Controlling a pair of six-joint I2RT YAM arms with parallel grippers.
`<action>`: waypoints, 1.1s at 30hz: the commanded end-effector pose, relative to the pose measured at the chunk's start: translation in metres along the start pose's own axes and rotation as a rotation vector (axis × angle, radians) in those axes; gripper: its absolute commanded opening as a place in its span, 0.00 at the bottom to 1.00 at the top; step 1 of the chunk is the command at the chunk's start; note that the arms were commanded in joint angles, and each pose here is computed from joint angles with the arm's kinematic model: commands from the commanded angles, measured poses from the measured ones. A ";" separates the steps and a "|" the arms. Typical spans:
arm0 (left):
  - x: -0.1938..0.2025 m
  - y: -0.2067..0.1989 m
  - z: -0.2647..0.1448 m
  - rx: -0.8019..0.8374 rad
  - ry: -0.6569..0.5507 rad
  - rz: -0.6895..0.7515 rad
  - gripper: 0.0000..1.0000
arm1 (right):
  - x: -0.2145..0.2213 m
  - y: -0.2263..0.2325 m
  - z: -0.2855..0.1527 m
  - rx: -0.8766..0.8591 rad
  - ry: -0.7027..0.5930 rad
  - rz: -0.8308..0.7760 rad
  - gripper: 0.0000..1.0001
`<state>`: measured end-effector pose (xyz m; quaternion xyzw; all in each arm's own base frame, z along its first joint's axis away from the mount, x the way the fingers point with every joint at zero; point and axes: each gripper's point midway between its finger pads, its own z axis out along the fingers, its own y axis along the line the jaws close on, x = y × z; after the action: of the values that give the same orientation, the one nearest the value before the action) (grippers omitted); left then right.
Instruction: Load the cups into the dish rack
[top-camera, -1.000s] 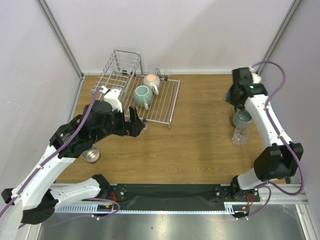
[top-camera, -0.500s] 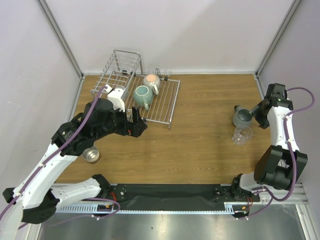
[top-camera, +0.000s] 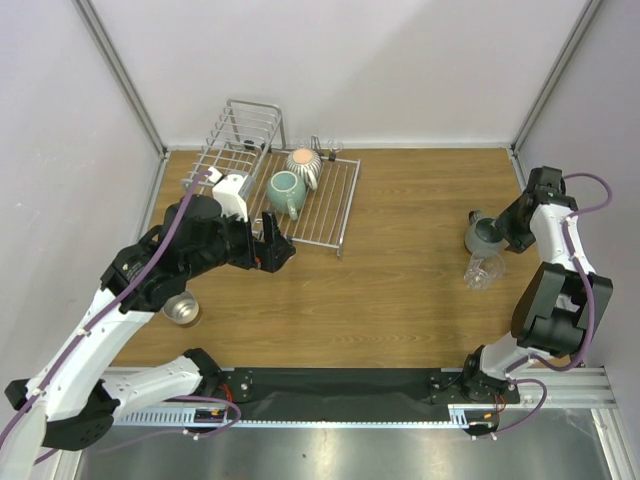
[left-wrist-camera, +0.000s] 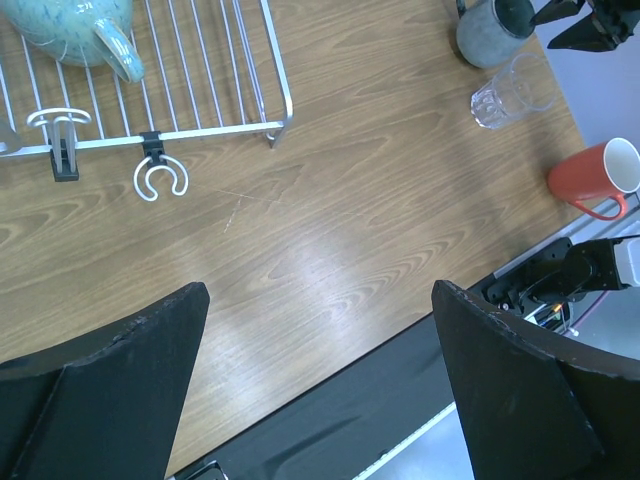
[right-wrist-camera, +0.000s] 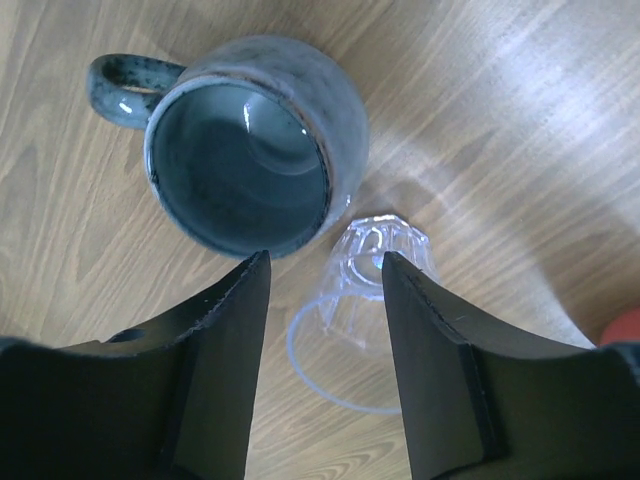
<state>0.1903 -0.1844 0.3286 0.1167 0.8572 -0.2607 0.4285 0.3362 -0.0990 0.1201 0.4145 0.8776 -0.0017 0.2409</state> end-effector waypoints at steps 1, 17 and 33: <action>-0.008 -0.004 -0.003 0.028 -0.035 -0.003 1.00 | -0.011 0.006 0.007 -0.024 -0.023 -0.016 0.53; -0.021 -0.015 0.004 0.055 -0.013 -0.029 1.00 | -0.006 0.014 0.046 -0.021 0.053 -0.022 0.38; -0.046 -0.031 -0.002 0.124 0.050 -0.224 1.00 | -0.033 0.078 0.002 -0.111 -0.101 -0.171 0.00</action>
<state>0.2095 -0.2029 0.3535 0.0730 0.8675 -0.3091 0.3828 0.3654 -0.0893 0.0742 0.3754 0.9069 -0.0128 0.1909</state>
